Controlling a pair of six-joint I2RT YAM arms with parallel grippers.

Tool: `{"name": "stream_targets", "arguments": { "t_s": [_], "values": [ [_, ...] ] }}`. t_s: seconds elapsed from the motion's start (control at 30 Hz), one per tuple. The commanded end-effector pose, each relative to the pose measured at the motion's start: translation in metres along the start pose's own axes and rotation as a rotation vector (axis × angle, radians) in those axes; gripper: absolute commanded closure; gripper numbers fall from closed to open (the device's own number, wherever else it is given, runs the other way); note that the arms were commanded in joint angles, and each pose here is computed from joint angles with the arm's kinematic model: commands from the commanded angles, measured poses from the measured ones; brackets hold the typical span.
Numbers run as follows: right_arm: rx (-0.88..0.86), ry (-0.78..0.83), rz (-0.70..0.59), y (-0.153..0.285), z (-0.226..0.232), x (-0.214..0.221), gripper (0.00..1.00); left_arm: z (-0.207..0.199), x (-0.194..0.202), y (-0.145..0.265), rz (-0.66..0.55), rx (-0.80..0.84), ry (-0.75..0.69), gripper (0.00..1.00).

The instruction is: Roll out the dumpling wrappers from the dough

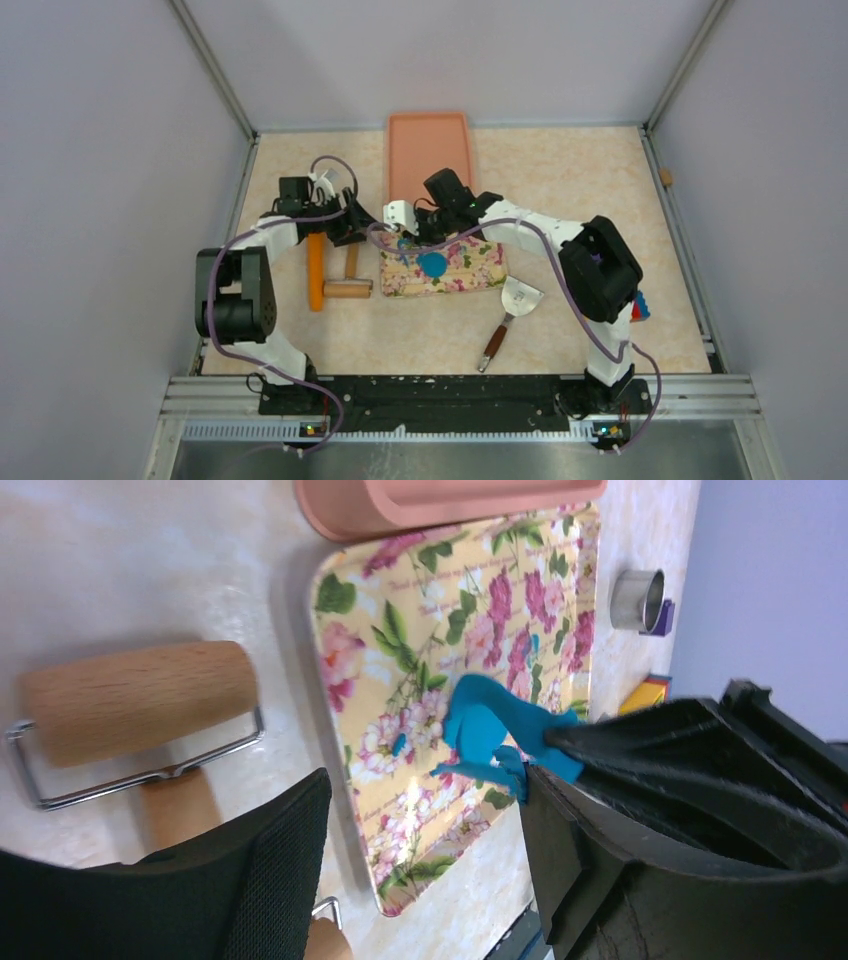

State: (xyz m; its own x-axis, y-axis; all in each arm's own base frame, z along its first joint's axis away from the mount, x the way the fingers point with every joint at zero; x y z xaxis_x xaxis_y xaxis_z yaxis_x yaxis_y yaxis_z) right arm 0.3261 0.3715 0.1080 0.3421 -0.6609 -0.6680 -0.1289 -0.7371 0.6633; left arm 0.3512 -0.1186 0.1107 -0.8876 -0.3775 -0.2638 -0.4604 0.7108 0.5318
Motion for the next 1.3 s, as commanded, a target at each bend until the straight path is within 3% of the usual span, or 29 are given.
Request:
{"name": "stream_targets", "arguments": {
  "t_s": [0.0,0.27,0.53,0.9,1.17,1.27],
  "values": [
    [0.069,0.074,-0.162,0.026,-0.016,-0.078,0.87,-0.006,-0.026,0.021,-0.1,0.002,-0.032,0.28],
    [0.06,0.047,-0.228,0.044,-0.002,-0.117,0.87,0.0,-0.036,0.034,-0.146,-0.002,-0.019,0.28],
    [0.173,0.003,-0.159,0.08,-0.013,-0.106,0.87,-0.003,-0.034,0.039,-0.148,0.008,-0.023,0.28],
    [0.291,-0.246,0.001,0.128,-0.037,-0.013,0.88,-0.01,-0.029,0.045,-0.142,0.017,-0.054,0.27],
    [0.287,-0.339,0.187,0.11,-0.027,0.06,0.87,-0.012,-0.027,0.047,-0.143,0.019,-0.061,0.27],
    [0.29,-0.372,0.253,0.104,-0.03,0.08,0.79,-0.012,-0.026,0.048,-0.146,0.018,-0.066,0.27]
  ]
}}
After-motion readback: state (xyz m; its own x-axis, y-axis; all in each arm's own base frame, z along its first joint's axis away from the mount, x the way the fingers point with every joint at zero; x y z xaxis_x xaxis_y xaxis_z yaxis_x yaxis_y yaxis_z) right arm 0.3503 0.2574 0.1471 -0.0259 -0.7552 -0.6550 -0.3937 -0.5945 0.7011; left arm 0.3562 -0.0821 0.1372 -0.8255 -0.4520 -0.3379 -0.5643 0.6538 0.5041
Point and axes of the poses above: each gripper's point midway between its finger pads, its own y axis back along the fingers, its own z axis along the line the jaws close on, x = y × z, the point moved 2 cm from there along y, back along the fingers, and after that the axes turned 6 degrees about y, right-handed, at the moved point
